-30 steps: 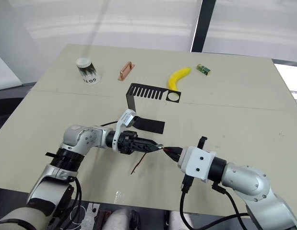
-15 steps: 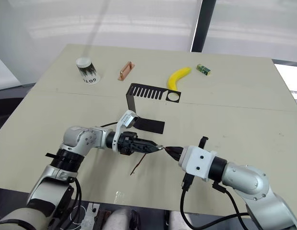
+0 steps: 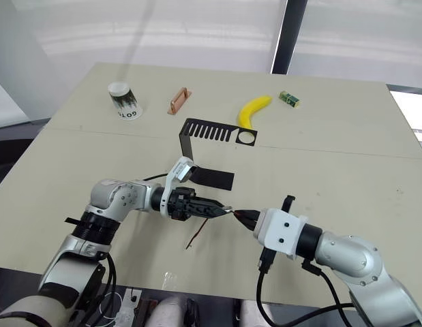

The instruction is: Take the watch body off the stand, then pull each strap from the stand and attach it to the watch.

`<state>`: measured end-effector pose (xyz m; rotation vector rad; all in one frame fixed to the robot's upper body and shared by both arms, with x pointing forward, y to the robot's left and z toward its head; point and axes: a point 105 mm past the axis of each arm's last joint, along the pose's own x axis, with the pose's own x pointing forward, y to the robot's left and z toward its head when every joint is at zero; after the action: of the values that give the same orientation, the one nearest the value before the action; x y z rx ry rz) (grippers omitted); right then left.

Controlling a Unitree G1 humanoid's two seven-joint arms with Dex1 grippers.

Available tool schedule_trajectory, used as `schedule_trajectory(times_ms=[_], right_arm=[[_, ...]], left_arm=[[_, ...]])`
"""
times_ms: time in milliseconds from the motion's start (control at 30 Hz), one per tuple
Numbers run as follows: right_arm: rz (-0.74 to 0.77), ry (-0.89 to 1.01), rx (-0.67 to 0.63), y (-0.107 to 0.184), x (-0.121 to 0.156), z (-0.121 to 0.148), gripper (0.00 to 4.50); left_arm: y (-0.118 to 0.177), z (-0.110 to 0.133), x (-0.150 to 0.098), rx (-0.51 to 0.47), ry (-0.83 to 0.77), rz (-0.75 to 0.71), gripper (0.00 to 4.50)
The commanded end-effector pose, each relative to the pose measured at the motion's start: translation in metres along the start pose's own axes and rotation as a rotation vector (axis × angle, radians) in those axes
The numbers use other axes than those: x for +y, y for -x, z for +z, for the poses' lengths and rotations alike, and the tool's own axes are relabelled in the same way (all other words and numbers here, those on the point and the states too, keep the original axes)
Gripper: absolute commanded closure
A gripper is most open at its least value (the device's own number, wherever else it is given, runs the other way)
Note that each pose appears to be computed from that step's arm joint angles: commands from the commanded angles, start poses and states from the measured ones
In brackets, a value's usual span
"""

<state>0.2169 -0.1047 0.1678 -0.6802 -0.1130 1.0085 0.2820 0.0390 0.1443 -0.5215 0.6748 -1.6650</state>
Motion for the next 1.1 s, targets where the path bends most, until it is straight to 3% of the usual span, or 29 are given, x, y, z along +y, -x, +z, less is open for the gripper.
schedule_trajectory(times_ms=[33, 1100], right_arm=[[0.028, 0.041, -0.044, 0.0016, 0.0035, 0.0127, 4.5], [0.037, 0.05, -0.047, -0.0047, 0.0043, 0.013, 4.5]], left_arm=[[-0.0032, 0.0032, -0.0072, -0.007, -0.032, -0.03, 2.88], [-0.0064, 0.0012, -0.0081, -0.003, -0.034, -0.035, 2.88]])
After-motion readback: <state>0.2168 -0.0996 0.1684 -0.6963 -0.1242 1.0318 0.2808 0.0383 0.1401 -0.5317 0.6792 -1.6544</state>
